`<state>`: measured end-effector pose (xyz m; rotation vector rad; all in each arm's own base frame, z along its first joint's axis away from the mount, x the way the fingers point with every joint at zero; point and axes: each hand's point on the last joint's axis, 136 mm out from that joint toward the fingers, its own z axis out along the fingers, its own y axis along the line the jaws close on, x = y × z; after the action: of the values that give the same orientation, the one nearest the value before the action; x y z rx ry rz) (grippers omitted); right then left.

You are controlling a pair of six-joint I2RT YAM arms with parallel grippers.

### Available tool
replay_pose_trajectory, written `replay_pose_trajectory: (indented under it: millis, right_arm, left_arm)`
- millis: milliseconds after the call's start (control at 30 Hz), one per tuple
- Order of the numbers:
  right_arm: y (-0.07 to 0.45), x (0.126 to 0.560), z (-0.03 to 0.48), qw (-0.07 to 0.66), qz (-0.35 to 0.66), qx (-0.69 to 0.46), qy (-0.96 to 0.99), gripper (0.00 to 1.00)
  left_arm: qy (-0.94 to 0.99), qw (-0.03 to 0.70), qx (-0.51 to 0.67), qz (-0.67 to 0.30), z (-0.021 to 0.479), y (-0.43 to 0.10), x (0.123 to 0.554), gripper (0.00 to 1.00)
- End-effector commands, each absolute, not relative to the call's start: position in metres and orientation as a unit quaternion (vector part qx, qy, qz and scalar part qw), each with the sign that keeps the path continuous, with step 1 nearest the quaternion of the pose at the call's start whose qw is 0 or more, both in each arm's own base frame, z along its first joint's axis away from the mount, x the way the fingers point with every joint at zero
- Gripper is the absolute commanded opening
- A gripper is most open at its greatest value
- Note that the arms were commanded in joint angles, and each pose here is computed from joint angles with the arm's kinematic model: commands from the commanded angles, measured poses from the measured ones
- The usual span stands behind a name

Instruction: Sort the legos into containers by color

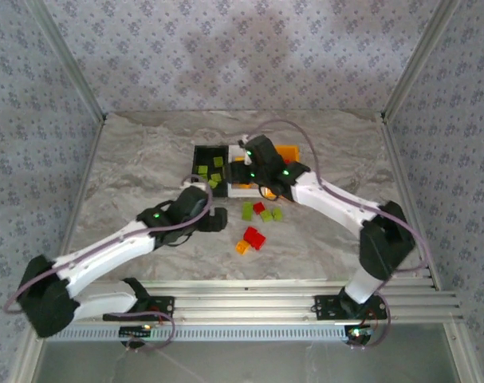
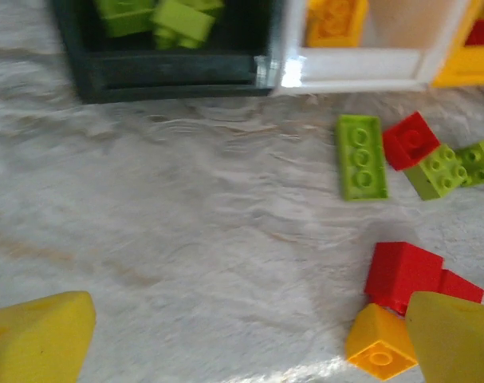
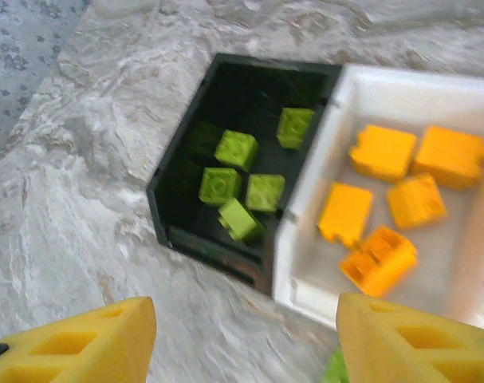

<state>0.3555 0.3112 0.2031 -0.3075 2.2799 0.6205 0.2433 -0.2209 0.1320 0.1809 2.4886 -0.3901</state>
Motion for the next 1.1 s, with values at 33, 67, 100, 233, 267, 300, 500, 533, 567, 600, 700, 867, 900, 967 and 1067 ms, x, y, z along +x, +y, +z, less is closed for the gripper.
replay_pose_trajectory:
  millis: [33, 67, 100, 233, 267, 300, 500, 533, 567, 600, 700, 867, 900, 967, 1067]
  right_arm:
    - [0.258, 0.337, 0.183, 0.364, 0.220, -0.067, 0.902, 0.63]
    - [0.250, 0.332, 0.181, 0.364, 0.216, -0.061, 0.904, 0.64]
    - [0.242, 0.327, 0.180, 0.365, 0.212, -0.057, 0.905, 0.64]
    - [0.219, 0.315, 0.180, 0.372, 0.207, -0.040, 0.904, 0.64]
    - [0.215, 0.314, 0.181, 0.373, 0.207, -0.036, 0.904, 0.64]
    - [0.210, 0.312, 0.181, 0.374, 0.206, -0.032, 0.904, 0.64]
    - [0.195, 0.309, 0.188, 0.385, 0.209, -0.017, 0.899, 0.64]
    - [0.192, 0.309, 0.190, 0.387, 0.209, -0.015, 0.898, 0.64]
    - [0.191, 0.309, 0.193, 0.390, 0.211, -0.013, 0.896, 0.64]
    - [0.188, 0.309, 0.196, 0.395, 0.212, -0.011, 0.894, 0.64]
    - [0.183, 0.310, 0.205, 0.405, 0.215, -0.005, 0.889, 0.64]
    - [0.177, 0.308, 0.214, 0.415, 0.218, 0.000, 0.883, 0.64]
    - [0.176, 0.308, 0.215, 0.416, 0.218, 0.001, 0.883, 0.64]
    - [0.174, 0.307, 0.215, 0.417, 0.218, 0.002, 0.882, 0.64]
    - [0.173, 0.307, 0.214, 0.417, 0.218, 0.002, 0.882, 0.64]
  left_arm:
    - [0.929, 0.286, 0.152, -0.178, 0.126, -0.286, 0.254, 0.99]
    - [0.931, 0.279, 0.159, -0.177, 0.119, -0.293, 0.257, 0.99]
    - [0.931, 0.276, 0.164, -0.173, 0.113, -0.299, 0.262, 0.97]
    - [0.933, 0.281, 0.179, -0.137, 0.093, -0.309, 0.280, 0.85]
    - [0.933, 0.281, 0.184, -0.129, 0.089, -0.311, 0.284, 0.82]
    - [0.933, 0.281, 0.187, -0.122, 0.084, -0.312, 0.287, 0.80]
    - [0.935, 0.273, 0.208, -0.089, 0.055, -0.319, 0.296, 0.74]
    - [0.935, 0.273, 0.212, -0.084, 0.052, -0.320, 0.297, 0.72]
    - [0.934, 0.275, 0.214, -0.078, 0.049, -0.320, 0.298, 0.71]
    - [0.934, 0.276, 0.217, -0.071, 0.046, -0.321, 0.299, 0.70]
    - [0.934, 0.276, 0.218, -0.062, 0.040, -0.322, 0.302, 0.69]
    - [0.935, 0.268, 0.222, -0.068, 0.033, -0.328, 0.302, 0.69]
    - [0.936, 0.266, 0.222, -0.068, 0.032, -0.329, 0.303, 0.68]
    - [0.937, 0.263, 0.221, -0.066, 0.029, -0.330, 0.303, 0.68]
    - [0.937, 0.261, 0.221, -0.064, 0.025, -0.331, 0.305, 0.64]
